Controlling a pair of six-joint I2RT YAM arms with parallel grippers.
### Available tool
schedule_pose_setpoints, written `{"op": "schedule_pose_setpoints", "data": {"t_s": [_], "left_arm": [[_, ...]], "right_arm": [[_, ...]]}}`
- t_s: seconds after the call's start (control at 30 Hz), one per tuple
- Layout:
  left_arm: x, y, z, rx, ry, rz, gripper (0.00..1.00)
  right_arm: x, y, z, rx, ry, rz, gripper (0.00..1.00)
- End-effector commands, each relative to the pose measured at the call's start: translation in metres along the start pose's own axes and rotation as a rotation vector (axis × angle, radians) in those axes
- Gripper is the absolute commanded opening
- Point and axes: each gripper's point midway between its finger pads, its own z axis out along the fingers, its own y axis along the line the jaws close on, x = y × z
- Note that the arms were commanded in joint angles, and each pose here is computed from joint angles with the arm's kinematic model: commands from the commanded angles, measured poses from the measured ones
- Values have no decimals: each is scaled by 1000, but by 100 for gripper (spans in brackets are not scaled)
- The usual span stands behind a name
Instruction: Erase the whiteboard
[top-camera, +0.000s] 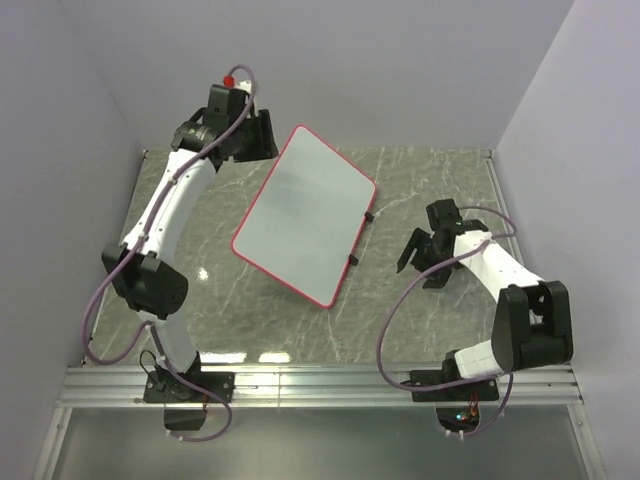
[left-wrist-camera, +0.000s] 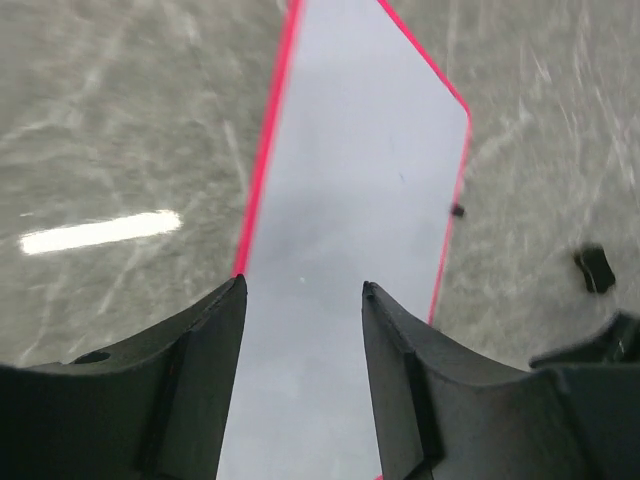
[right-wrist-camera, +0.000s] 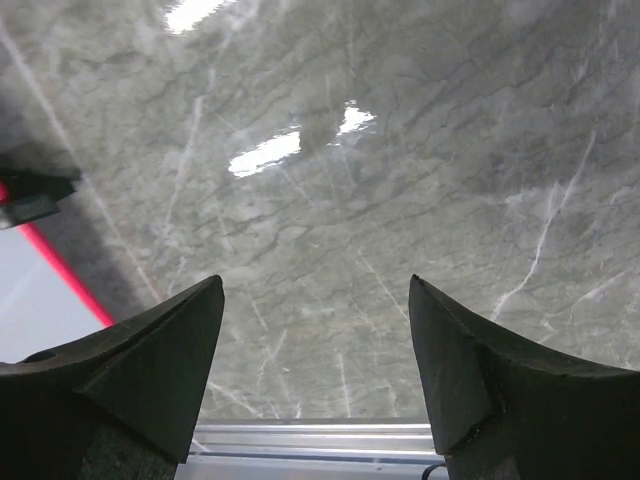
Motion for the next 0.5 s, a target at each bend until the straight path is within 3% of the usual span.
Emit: {"op": "schedule_pose_setpoints", "data": {"t_s": [0.0, 0.1, 0.13, 0.2, 0.23, 0.27, 0.47], "left_arm": [[-41, 30, -51, -224, -212, -72, 57], [-46, 74, -101, -477, -355, -218, 62], [-36, 105, -113, -644, -404, -250, 69], [-31, 121, -149, -715, -523, -348, 91], [-9, 130, -141, -737, -488, -341, 99], [-11, 123, -153, -675, -524, -365, 100], [26, 109, -146, -525, -394, -399, 99]], "right_arm": [[-20, 20, -30, -101, -113, -12, 82], [-40, 48, -74, -237, -229, -45, 81], [-50, 61, -95, -280, -280, -64, 81], [-57, 72, -119, -322, -319, -69, 80], [-64, 80, -138, -358, -361, -64, 80], [-67, 85, -150, -387, -383, -67, 80], [-56, 119, -232, -615, -456, -152, 84]]}}
